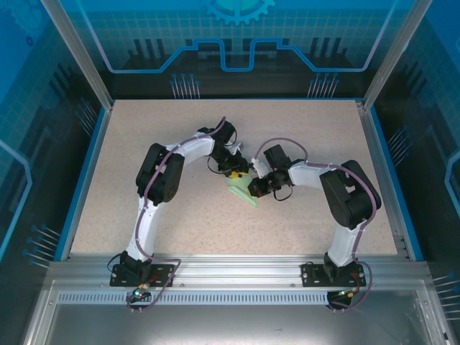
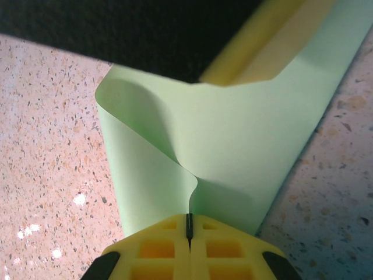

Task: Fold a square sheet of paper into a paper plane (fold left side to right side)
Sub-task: Third fold the triangle at the center of the table.

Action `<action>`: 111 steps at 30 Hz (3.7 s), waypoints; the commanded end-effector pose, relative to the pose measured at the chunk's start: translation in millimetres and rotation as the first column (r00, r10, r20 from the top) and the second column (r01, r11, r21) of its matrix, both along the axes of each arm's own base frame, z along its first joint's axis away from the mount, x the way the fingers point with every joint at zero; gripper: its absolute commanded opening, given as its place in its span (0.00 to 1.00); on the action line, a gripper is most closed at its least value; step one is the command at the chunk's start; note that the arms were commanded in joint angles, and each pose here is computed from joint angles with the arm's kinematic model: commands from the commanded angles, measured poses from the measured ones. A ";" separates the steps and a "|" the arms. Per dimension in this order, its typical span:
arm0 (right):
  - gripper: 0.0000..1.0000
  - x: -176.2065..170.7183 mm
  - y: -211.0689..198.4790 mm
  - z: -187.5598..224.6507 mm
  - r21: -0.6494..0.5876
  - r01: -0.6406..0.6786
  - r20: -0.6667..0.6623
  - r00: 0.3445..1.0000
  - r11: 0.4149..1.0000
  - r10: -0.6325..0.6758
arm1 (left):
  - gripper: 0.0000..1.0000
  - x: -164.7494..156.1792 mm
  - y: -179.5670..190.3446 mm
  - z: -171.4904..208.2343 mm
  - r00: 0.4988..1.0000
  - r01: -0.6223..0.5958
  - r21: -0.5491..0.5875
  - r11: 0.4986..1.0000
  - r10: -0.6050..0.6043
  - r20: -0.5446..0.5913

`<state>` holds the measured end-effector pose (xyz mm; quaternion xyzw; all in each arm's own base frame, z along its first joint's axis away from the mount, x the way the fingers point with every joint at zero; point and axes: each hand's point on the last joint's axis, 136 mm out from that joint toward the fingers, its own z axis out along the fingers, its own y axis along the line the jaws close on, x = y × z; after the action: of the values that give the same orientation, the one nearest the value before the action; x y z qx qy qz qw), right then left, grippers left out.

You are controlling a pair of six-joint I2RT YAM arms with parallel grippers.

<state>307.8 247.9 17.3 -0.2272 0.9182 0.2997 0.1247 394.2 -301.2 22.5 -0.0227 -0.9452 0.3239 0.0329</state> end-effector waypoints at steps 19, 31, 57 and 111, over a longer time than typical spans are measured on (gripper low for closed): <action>0.00 13.4 -0.3 8.6 0.005 0.019 -0.009 1.000 1.000 -0.019 | 0.28 -21.8 17.5 -41.7 0.998 0.038 0.132 0.991 -0.031 -0.059; 0.00 14.3 -5.1 -2.4 -0.024 0.029 -0.031 0.999 0.999 -0.030 | 0.28 -23.7 16.4 -41.3 0.997 0.047 0.135 0.990 -0.040 -0.060; 0.00 8.1 -10.6 -19.3 -0.053 0.032 -0.098 0.995 0.998 -0.037 | 0.29 -22.3 12.5 -33.8 0.998 0.050 0.118 0.992 -0.044 -0.050; 0.00 -9.0 -18.7 -41.0 -0.106 0.033 -0.150 0.987 0.994 -0.048 | 0.29 -65.2 9.8 6.8 0.978 -0.154 0.006 0.988 0.153 -0.141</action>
<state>319.9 244.5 11.7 -0.2007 0.9272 0.2998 0.1006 330.1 -294.2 36.1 0.0632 -0.9330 0.3475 0.0694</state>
